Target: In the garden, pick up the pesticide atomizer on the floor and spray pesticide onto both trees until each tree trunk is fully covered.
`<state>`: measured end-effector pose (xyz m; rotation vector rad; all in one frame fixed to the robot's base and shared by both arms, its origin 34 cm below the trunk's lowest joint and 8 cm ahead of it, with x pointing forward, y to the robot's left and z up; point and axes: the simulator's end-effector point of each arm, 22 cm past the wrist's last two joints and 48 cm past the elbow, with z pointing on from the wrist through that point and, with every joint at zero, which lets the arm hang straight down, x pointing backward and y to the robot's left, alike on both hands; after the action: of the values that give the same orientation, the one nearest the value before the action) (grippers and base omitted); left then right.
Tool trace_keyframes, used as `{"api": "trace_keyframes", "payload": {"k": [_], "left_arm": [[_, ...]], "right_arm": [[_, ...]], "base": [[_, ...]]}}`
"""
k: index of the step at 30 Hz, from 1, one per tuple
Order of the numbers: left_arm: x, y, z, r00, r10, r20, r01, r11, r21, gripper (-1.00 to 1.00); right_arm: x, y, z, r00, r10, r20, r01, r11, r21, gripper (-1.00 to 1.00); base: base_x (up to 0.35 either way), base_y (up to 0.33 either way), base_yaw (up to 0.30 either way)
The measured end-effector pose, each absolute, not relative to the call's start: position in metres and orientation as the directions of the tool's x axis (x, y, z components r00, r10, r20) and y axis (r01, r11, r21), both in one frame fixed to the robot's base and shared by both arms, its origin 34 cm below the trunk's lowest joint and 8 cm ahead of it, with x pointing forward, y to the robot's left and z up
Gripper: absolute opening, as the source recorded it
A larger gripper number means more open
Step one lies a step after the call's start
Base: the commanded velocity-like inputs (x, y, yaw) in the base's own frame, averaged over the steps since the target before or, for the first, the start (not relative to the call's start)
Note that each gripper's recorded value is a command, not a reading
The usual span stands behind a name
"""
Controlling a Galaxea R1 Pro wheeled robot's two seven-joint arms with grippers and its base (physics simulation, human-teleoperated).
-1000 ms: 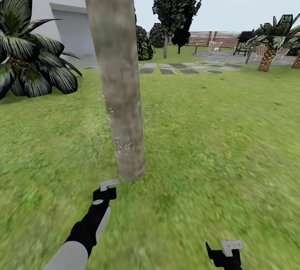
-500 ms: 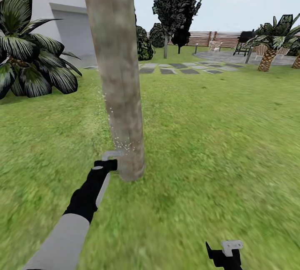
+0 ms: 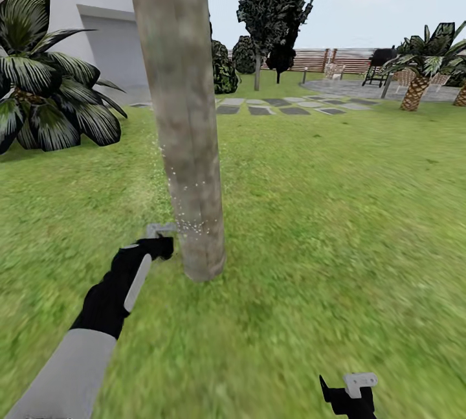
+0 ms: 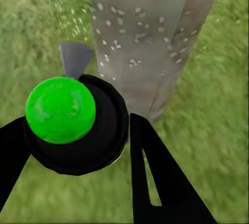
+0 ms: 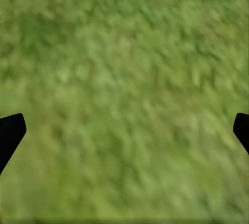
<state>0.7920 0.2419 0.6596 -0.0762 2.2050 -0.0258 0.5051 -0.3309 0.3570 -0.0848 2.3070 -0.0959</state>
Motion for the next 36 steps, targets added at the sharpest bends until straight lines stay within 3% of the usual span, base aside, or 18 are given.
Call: {"api": "trace_keyframes", "payload": {"k": [3,6,9,11,13,23,32,36], "left_arm": [[0.796,0.192,0.677,-0.589,-0.082,-0.804,0.007,0.994,-0.106,-1.0],[0.801,0.149,0.698,-0.572,-0.004,-0.82,0.101,0.992,-0.075,-1.0],[0.804,0.166,0.71,-0.555,0.006,-0.832,0.084,0.995,-0.049,-1.0],[0.809,0.221,0.714,-0.549,-0.041,-0.835,-0.005,0.999,-0.046,-1.0],[0.811,0.236,0.718,-0.544,-0.055,-0.837,-0.026,0.998,-0.049,-1.0],[0.805,0.144,0.746,-0.576,0.003,-0.817,0.12,0.989,-0.081,-1.0],[0.802,0.202,0.744,-0.608,0.036,-0.793,0.065,0.998,-0.005,-1.0],[0.795,0.195,0.732,-0.633,0.04,-0.773,0.078,0.997,-0.012,-1.0]], "right_arm": [[0.505,-0.331,0.357,-0.672,-0.092,-0.735,-0.031,0.995,-0.097,1.0],[0.505,-0.331,0.357,-0.672,-0.092,-0.735,-0.031,0.995,-0.097,1.0],[0.505,-0.331,0.357,-0.672,-0.092,-0.735,-0.031,0.995,-0.097,1.0],[0.505,-0.331,0.357,-0.672,-0.093,-0.735,-0.032,0.995,-0.096,1.0],[0.505,-0.331,0.357,-0.672,-0.093,-0.735,-0.032,0.995,-0.097,1.0],[0.505,-0.331,0.357,-0.672,-0.093,-0.735,-0.032,0.995,-0.097,1.0],[0.505,-0.331,0.357,-0.672,-0.094,-0.735,-0.033,0.995,-0.097,1.0],[0.505,-0.331,0.357,-0.672,-0.094,-0.735,-0.033,0.995,-0.097,1.0]], "base": [[0.0,0.0,0.0],[0.0,0.0,0.0],[0.0,0.0,0.0],[0.0,0.0,0.0],[0.0,0.0,0.0],[0.0,0.0,0.0],[0.0,0.0,0.0],[0.0,0.0,0.0]]}}
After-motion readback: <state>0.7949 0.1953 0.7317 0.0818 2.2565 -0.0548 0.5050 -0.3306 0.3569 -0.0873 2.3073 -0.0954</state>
